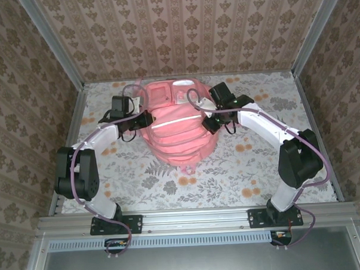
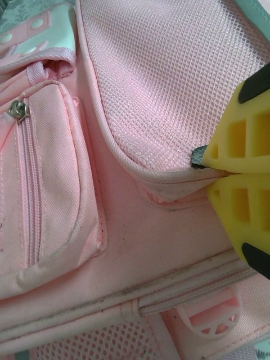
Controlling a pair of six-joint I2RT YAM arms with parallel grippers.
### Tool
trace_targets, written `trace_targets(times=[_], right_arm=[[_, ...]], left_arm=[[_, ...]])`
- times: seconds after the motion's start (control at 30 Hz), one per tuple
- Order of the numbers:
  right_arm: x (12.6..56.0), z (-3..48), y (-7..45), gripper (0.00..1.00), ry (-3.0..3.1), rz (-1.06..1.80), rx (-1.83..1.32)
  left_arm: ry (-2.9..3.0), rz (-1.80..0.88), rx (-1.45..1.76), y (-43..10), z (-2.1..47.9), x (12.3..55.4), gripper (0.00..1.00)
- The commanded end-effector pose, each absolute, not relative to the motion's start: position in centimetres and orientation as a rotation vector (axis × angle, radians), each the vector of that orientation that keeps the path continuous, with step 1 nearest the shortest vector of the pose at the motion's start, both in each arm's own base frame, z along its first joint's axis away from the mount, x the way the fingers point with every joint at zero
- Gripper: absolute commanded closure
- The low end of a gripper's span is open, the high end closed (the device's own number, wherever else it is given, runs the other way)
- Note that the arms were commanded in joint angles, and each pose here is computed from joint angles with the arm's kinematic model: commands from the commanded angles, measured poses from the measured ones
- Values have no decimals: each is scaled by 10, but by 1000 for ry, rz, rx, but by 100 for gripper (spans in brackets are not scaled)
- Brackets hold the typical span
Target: Pack the student bag
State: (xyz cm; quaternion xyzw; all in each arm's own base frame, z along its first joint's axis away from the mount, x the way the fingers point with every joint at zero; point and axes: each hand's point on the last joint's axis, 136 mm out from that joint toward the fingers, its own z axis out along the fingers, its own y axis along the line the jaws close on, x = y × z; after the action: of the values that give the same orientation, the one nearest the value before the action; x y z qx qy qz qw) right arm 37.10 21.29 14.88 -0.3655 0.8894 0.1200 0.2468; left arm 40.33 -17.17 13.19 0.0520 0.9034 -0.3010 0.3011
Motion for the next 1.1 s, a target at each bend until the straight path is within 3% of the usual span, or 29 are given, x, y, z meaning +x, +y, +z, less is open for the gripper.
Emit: trace_targets(times=[0.0, 0.2, 0.33, 0.5, 0.8, 1.07], right_arm=[[374, 168, 208, 100, 2352, 305, -1018], [389, 181, 207, 100, 2269, 417, -1023], [347, 198, 245, 100, 2139, 679, -1200], [303, 192, 275, 100, 2079, 717, -1375], [335, 173, 226, 100, 2198, 517, -1241], [352, 155, 211, 100, 2311, 527, -1176]], left_arm=[[2371, -716, 214, -160, 139, 412, 100], [2371, -704, 344, -161, 135, 399, 100], [2354, -699, 369, -162, 141, 402, 100], [2324, -638, 397, -154, 151, 414, 100], [2378, -420, 676, -135, 132, 398, 100], [2340, -343, 857, -132, 124, 402, 100]])
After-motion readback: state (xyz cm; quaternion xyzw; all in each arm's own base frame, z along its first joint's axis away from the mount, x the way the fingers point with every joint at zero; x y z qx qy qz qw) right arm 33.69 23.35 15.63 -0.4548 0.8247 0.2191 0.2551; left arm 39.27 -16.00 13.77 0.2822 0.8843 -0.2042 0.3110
